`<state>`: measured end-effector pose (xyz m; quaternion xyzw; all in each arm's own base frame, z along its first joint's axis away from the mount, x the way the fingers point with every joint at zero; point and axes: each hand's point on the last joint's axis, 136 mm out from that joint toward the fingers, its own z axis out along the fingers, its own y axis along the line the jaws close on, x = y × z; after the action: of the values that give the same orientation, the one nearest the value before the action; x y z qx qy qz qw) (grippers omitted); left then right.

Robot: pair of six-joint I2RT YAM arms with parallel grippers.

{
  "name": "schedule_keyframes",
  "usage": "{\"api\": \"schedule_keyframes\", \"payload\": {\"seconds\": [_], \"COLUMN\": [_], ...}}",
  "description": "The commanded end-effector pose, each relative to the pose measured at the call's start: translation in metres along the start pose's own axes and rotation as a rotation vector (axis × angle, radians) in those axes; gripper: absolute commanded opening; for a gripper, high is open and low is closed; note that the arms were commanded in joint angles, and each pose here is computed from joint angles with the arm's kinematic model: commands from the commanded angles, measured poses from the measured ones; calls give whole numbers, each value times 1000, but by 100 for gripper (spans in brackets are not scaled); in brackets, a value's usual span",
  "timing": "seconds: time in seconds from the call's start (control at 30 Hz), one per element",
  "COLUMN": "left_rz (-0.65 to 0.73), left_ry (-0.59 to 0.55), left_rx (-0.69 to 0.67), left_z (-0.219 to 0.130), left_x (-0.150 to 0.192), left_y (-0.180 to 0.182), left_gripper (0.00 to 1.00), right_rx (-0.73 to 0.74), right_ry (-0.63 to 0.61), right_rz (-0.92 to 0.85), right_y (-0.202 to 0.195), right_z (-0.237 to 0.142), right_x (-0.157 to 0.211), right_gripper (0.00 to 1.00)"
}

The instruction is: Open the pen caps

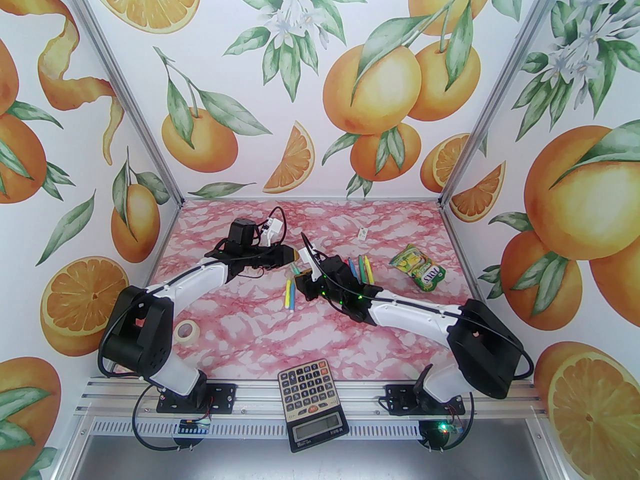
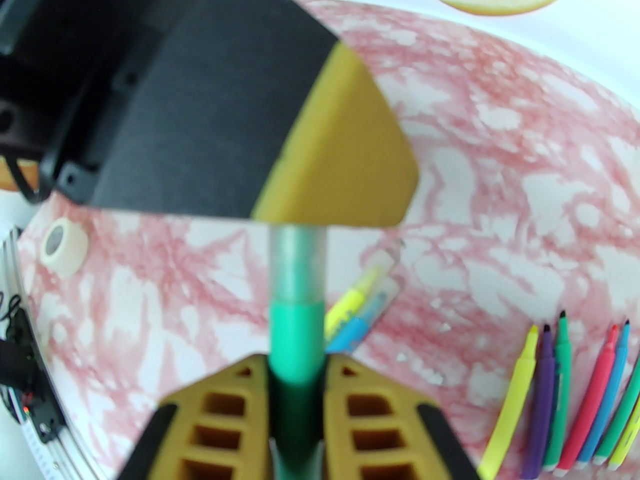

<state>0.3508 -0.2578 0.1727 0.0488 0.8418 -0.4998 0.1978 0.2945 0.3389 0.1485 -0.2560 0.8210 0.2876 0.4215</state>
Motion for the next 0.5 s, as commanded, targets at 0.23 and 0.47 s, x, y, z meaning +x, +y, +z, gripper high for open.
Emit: {"api": "schedule_keyframes", "payload": {"seconds": [0.23,0.47], "left_rz": [57,47], "left_ry": [-245,-260], "left_rx": [-51,-80], "left_z": [-39,-44], "left_x": [-70,-72], "left_y": [-1,5], "left_gripper": [0,0], "right_rx": [15,20], "right_ry": [200,209], "right_rz": [-34,-45], "right_y": [-10,-11], "right_z": [-11,-11], "right_x": [64,69], "right_gripper": [0,0]}}
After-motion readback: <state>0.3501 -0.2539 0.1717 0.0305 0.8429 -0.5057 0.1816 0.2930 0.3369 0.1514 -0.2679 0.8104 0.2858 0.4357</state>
